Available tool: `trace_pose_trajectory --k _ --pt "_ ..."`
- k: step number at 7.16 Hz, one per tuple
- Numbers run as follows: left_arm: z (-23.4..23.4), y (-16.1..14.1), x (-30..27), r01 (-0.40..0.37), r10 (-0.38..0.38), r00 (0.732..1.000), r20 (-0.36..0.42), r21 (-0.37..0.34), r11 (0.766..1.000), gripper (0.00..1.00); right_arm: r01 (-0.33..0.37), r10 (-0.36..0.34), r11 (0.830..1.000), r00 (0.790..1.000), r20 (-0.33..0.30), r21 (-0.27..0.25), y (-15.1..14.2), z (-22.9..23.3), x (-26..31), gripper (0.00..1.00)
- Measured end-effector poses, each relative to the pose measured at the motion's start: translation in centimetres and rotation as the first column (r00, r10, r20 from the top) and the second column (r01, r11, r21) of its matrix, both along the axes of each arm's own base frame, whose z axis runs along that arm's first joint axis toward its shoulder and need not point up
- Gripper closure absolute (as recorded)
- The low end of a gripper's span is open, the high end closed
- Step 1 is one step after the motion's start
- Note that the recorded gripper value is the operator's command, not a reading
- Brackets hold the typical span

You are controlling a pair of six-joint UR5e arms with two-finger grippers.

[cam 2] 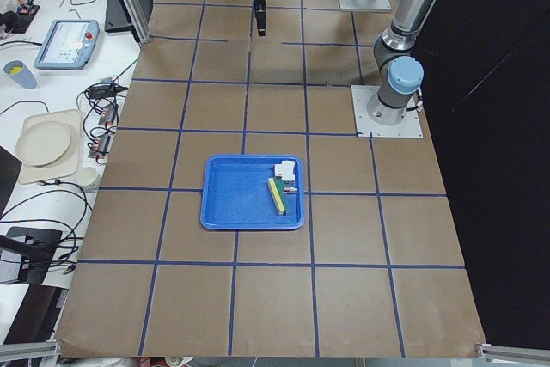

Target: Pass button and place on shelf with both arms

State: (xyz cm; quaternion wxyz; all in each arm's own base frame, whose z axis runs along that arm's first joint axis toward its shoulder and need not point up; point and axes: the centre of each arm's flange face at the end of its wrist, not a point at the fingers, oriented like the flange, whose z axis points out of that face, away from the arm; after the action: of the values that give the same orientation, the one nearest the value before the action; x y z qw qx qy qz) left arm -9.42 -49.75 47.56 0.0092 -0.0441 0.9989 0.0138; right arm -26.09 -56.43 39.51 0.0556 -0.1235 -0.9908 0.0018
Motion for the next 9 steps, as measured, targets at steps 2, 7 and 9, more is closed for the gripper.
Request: trace_pose_trajectory --k 2,7,9 --pt "0.0 0.0 0.1 -0.001 0.001 1.000 0.005 0.001 1.000 0.00 0.008 -0.009 0.999 1.000 0.028 0.034 2.7 3.9 2.2 0.00" --pt "0.2 -0.1 0.2 0.000 0.000 1.000 0.013 -0.004 1.000 0.00 -0.074 0.069 0.993 0.996 0.057 0.091 7.0 11.9 23.9 0.00" --pt "0.3 -0.1 0.4 0.002 -0.002 0.999 0.034 -0.004 1.000 0.00 -0.136 0.131 0.985 0.990 0.054 0.107 8.5 10.8 32.5 0.00"
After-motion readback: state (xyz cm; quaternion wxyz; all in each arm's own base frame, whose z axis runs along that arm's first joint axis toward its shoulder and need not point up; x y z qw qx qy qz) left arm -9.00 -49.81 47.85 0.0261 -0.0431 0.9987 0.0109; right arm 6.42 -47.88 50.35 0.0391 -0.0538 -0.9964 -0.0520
